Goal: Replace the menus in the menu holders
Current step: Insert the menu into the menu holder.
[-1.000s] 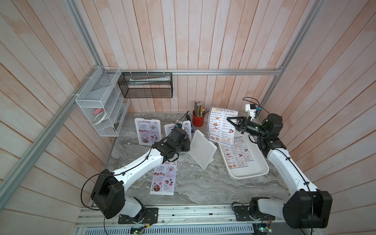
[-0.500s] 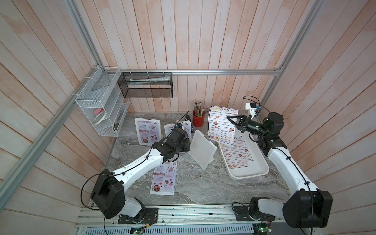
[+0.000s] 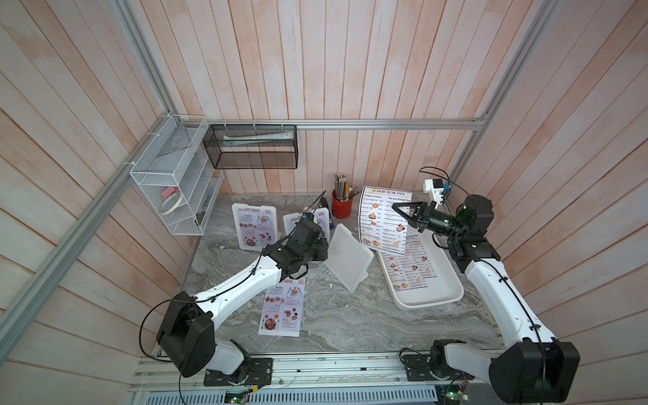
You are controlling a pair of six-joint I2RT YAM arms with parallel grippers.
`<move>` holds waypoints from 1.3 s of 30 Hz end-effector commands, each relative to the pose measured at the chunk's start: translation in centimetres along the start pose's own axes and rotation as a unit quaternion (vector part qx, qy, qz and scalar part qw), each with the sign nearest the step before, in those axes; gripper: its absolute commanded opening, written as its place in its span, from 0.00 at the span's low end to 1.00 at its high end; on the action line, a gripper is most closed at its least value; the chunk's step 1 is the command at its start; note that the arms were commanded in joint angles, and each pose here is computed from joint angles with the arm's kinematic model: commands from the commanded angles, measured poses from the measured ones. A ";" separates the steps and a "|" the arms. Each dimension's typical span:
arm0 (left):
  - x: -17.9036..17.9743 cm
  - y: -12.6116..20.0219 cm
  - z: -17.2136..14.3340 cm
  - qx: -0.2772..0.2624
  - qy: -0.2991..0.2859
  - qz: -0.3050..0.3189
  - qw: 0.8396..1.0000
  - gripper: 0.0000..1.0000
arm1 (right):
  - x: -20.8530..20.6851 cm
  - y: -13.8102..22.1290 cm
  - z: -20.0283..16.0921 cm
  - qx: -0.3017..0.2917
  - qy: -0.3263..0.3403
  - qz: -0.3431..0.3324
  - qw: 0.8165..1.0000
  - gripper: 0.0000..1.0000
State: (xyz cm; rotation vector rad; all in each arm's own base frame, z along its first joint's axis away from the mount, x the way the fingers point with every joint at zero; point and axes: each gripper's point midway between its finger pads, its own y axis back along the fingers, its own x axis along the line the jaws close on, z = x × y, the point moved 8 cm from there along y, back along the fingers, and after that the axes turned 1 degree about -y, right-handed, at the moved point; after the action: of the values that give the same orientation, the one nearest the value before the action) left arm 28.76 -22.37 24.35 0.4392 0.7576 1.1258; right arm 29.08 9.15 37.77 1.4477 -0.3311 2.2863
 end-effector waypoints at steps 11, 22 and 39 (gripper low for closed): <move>-0.7 0.5 0.8 -0.016 -0.002 -0.010 1.000 0.53 | 2.2 0.7 0.5 -0.007 0.039 0.019 0.999 0.00; -0.8 0.5 0.8 -0.015 -0.003 -0.011 1.000 0.53 | 1.5 0.9 0.2 -0.006 0.033 0.013 0.999 0.00; -0.9 0.4 0.9 -0.015 -0.003 -0.011 1.000 0.53 | 0.6 0.8 -0.2 0.005 0.019 0.010 1.000 0.00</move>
State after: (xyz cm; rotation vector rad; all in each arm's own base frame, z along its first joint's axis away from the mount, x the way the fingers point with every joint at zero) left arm 28.64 -22.58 24.44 0.4392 0.7551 1.1190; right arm 28.78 8.72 38.09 1.4320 -0.3295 2.3026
